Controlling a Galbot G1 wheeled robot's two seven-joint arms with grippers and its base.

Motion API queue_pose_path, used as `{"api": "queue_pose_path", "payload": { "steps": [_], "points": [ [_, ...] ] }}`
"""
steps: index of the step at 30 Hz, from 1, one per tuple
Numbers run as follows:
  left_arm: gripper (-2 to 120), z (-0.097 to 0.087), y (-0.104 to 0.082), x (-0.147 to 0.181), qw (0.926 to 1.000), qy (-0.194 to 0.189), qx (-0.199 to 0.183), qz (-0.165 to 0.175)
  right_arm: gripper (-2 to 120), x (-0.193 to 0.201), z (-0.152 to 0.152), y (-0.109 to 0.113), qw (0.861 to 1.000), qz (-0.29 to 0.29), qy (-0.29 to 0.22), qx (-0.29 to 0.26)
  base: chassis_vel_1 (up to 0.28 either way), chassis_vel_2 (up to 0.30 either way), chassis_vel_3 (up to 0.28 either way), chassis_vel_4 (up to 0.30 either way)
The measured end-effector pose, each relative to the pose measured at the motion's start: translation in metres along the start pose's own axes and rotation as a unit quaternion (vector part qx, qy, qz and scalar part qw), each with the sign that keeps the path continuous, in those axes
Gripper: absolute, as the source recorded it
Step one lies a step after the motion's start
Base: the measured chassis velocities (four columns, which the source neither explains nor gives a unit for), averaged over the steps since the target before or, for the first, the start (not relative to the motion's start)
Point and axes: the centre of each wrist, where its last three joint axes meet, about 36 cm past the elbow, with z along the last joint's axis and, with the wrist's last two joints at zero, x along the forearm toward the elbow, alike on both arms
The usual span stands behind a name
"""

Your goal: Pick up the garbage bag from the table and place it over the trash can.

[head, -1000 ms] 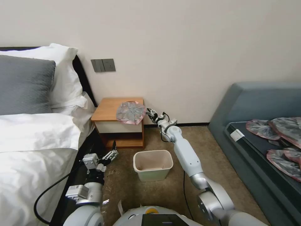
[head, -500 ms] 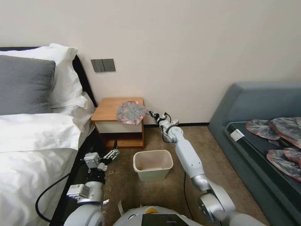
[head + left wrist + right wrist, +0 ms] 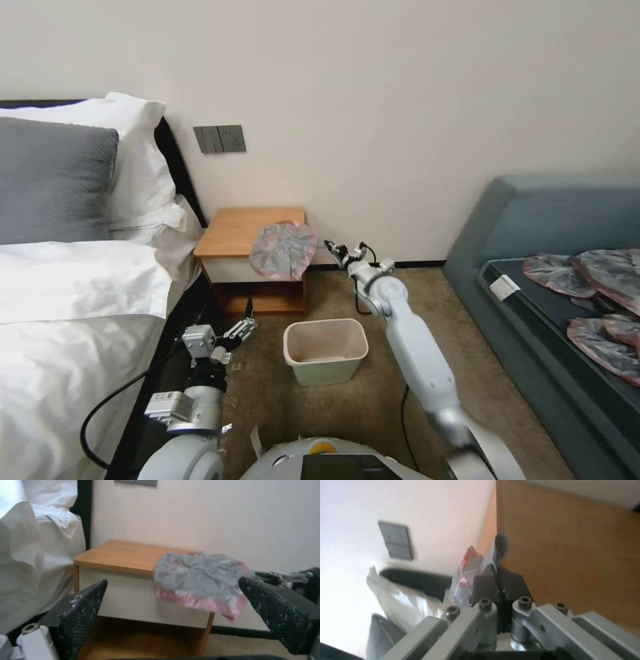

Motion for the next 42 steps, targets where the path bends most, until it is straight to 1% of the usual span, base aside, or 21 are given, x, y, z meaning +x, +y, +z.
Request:
{"api": "queue_pose_path", "payload": {
  "steps": [2,3,5,6,9,10,14,16,18,19,20,23,27,32,36,42],
  "points": [
    [100,0.0,0.001,0.0,1.0,0.002,-0.002,-0.001,0,0.03,0.022,0.017,1.0,0.014,-0.001,0.004,0.0,0.0,0.0,0.0],
    [100,0.0,0.001,0.0,1.0,0.002,-0.002,-0.001,0,0.03,0.022,0.017,1.0,0.014,-0.001,0.004,0.0,0.0,0.0,0.0],
    [100,0.0,0.0,0.001,1.0,0.006,-0.004,-0.003,0,0.056,0.045,0.034,1.0,0.022,-0.004,0.003,0.0,0.0,0.0,0.0],
    [100,0.0,0.0,0.001,1.0,0.006,-0.004,-0.003,0,0.056,0.045,0.034,1.0,0.022,-0.004,0.003,0.0,0.0,0.0,0.0],
    [100,-0.001,0.002,-0.001,0.9999,0.003,-0.011,0.006,0,0.091,0.069,0.051,1.0,0.03,-0.003,0.002,0.0,0.0,0.0,0.0],
    [100,-0.001,0.002,-0.001,0.9999,0.003,-0.011,0.006,0,0.091,0.069,0.051,1.0,0.03,-0.003,0.002,0.0,0.0,0.0,0.0],
    [100,-0.003,0.004,-0.006,0.9999,0.0,-0.015,0.008,0,0.126,0.091,0.059,0.999,0.05,-0.006,0.013,0.0,0.0,0.0,0.0],
    [100,-0.004,0.004,-0.006,0.9999,0.0,-0.014,0.008,0,0.129,0.093,0.059,0.998,0.054,-0.006,0.013,0.0,0.0,0.0,0.0],
    [100,-0.007,0.005,-0.012,0.9998,-0.004,-0.008,0.016,0,0.149,0.104,0.066,0.996,0.085,-0.004,0.008,0.0,0.0,0.0,0.0],
    [100,-0.008,0.005,-0.014,0.9998,-0.005,-0.007,0.019,0,0.153,0.106,0.067,0.995,0.097,-0.004,0.009,0.0,0.0,0.0,0.0],
    [100,-0.008,0.005,-0.014,0.9998,-0.005,-0.007,0.019,0,0.153,0.106,0.067,0.995,0.097,-0.004,0.009,0.0,0.0,0.0,0.0],
    [100,-0.011,0.006,-0.019,0.9996,-0.007,-0.003,0.028,0,0.168,0.109,0.068,0.99,0.14,-0.004,0.014,0.0,0.0,0.0,0.0],
    [100,-0.012,0.007,-0.021,0.9996,-0.005,0.001,0.028,0,0.18,0.113,0.063,0.987,0.159,0.001,0.017,0.0,0.0,0.0,0.0],
    [100,-0.014,0.008,-0.024,0.9996,-0.003,0.009,0.027,0,0.185,0.117,0.061,0.986,0.167,0.007,0.02,0.0,0.0,0.0,0.0],
    [100,-0.014,0.006,-0.024,0.9995,-0.006,0.018,0.027,0,0.186,0.126,0.057,0.984,0.174,0.007,0.034,0.0,0.0,0.0,0.0],
    [100,-0.015,0.005,-0.026,0.9993,-0.012,0.021,0.03,0,0.191,0.127,0.055,0.982,0.184,0.003,0.036,0.0,0.0,0.0,0.0]
  ]
}}
